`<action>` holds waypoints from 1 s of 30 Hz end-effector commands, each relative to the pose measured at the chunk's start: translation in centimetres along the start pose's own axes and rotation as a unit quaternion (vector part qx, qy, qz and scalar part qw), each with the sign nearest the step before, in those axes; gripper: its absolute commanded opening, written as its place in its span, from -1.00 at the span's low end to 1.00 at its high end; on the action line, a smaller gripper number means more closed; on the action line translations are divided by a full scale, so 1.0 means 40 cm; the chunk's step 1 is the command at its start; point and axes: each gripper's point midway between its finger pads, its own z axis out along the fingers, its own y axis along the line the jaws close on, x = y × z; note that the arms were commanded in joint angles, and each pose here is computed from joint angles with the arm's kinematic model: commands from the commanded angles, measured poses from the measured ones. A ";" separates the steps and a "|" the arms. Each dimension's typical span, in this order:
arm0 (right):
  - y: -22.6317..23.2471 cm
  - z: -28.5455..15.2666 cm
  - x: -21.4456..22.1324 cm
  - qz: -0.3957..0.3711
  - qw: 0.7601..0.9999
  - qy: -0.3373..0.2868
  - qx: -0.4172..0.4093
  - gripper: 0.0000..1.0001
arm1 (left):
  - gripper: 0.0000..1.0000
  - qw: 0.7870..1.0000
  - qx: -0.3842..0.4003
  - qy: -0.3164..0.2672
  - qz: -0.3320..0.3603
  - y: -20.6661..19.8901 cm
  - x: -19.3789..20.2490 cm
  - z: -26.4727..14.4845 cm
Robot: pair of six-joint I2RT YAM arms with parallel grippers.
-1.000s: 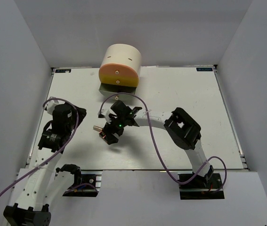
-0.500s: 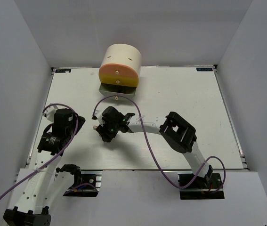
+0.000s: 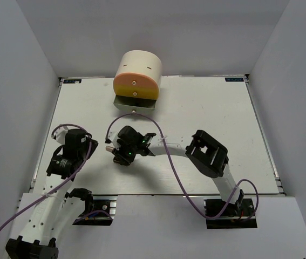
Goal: Organize the makeup
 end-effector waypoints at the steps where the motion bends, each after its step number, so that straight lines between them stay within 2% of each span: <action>1: 0.033 -0.116 -0.056 -0.043 0.997 -0.036 -0.052 -1.00 | -0.08 1.000 0.007 0.002 -0.027 0.002 0.010 0.009; 2: 0.028 -0.165 -0.089 -0.051 0.996 -0.058 -0.055 -1.00 | -0.09 0.999 0.007 0.007 -0.031 0.004 0.018 0.014; 5: -0.014 -0.229 -0.101 -0.060 0.995 -0.071 -0.038 -1.00 | -0.09 0.999 0.006 0.025 -0.048 0.013 0.050 0.035; 11: -0.209 -0.374 -0.212 -0.094 0.985 -0.132 0.061 -1.00 | 0.00 0.990 0.009 0.092 -0.105 0.019 0.148 0.098; 13: -0.267 -0.411 -0.263 -0.111 0.977 -0.153 0.093 -1.00 | 0.08 0.987 0.004 0.113 -0.113 0.020 0.176 0.116; 15: -0.325 -0.418 -0.291 -0.138 0.968 -0.165 0.129 -1.00 | 0.16 0.985 -0.001 0.126 -0.116 0.018 0.190 0.127; 21: -0.470 -0.419 -0.364 -0.207 0.934 -0.189 0.219 -1.00 | 0.22 0.982 -0.051 0.149 -0.103 0.030 0.210 0.159; 30: -0.641 -0.425 -0.363 -0.234 0.905 -0.163 0.317 -1.00 | 0.23 0.981 -0.044 0.154 -0.106 0.024 0.220 0.173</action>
